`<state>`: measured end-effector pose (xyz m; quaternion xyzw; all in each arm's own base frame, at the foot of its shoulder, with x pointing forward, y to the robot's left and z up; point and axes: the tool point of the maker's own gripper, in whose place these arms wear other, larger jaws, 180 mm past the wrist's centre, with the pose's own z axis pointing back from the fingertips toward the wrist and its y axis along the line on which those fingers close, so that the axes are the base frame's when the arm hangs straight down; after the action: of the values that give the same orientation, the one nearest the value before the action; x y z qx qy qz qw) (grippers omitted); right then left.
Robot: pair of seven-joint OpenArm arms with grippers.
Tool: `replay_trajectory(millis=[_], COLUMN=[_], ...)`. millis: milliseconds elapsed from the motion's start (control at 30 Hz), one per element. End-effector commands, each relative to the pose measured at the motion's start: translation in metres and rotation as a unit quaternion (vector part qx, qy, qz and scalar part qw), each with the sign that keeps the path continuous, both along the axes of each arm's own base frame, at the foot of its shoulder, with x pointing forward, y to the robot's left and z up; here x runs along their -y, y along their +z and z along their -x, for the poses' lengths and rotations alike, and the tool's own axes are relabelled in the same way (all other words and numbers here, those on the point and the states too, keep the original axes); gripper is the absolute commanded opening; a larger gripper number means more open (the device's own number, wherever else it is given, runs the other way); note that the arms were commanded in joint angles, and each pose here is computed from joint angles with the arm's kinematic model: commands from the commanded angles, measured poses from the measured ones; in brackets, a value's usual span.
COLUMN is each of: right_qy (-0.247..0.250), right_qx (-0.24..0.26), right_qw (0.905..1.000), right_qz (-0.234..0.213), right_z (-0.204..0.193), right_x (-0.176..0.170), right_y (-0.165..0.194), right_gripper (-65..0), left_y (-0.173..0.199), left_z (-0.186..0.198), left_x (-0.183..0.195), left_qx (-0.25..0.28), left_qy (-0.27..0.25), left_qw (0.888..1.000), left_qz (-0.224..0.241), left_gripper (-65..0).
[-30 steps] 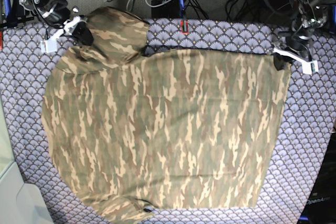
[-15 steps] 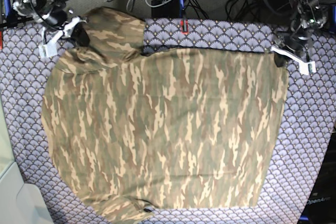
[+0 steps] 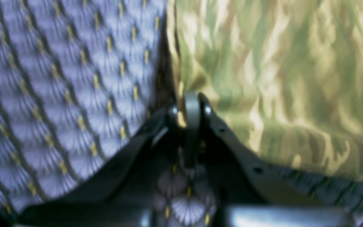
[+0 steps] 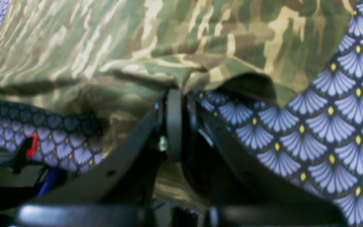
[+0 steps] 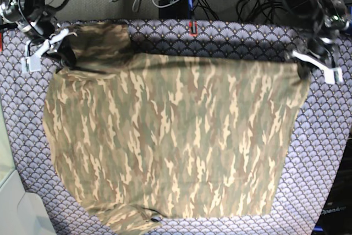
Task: Fold the T-shirt properly
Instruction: 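Lift the shoulder edge with both grippers and pull it over the shirt body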
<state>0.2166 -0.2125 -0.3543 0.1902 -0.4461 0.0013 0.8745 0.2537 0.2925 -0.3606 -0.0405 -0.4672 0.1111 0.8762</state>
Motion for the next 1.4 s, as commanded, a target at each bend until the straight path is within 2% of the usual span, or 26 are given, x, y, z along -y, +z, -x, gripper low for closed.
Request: replay_trajectory(millis=[0,100,267,500,667,767,1000,1233,1367], right_qy=[0.000,0.000,0.004,0.005,0.001,-0.006,0.016,0.015,0.008], right_qx=[0.031,0.034,0.055,0.090,0.110,0.108,0.089,0.094,0.097], right_qw=[0.9995,0.9994,0.9985,0.9959,0.9939,0.9941,0.9954,0.9945,0.9940], right_qz=[0.003,0.003,0.004,0.004,-0.002,-0.010,-0.031,-0.044,-0.051], right_z=[-0.008,-0.010,-0.026,-0.051,-0.069,-0.080,-0.109,-0.138,-0.154], right_x=[0.004,0.004,0.003,0.003,0.004,0.011,0.005,0.009,0.018], right_y=[0.015,0.017,0.027,0.045,0.054,0.050,0.035,0.037,0.041], right_gripper=[-65.0,-65.0,-65.0,-65.0,-65.0,-65.0,-65.0,-65.0,-65.0], left_y=[0.020,0.027,0.035,0.041,0.031,0.022,0.023,0.026,0.026], left_z=[-0.008,-0.012,-0.025,-0.047,-0.065,-0.073,-0.098,-0.122,-0.142], left_x=[-0.016,-0.029,-0.031,-0.008,0.003,0.004,-0.006,-0.009,0.010], left_qx=[0.024,0.020,0.032,0.049,0.022,0.006,-0.002,0.003,0.000], left_qy=[0.011,0.030,0.032,0.003,-0.020,-0.027,-0.017,-0.012,-0.044], left_qw=[0.999,0.999,0.999,0.999,0.998,0.998,0.997,0.998,0.997], left_qz=[-0.020,-0.019,-0.016,-0.006,-0.047,-0.061,-0.079,-0.066,-0.064], left_gripper=[-64.4,-64.4,-64.4,-64.4,-64.4,-64.4,-64.4,-64.4,-64.4])
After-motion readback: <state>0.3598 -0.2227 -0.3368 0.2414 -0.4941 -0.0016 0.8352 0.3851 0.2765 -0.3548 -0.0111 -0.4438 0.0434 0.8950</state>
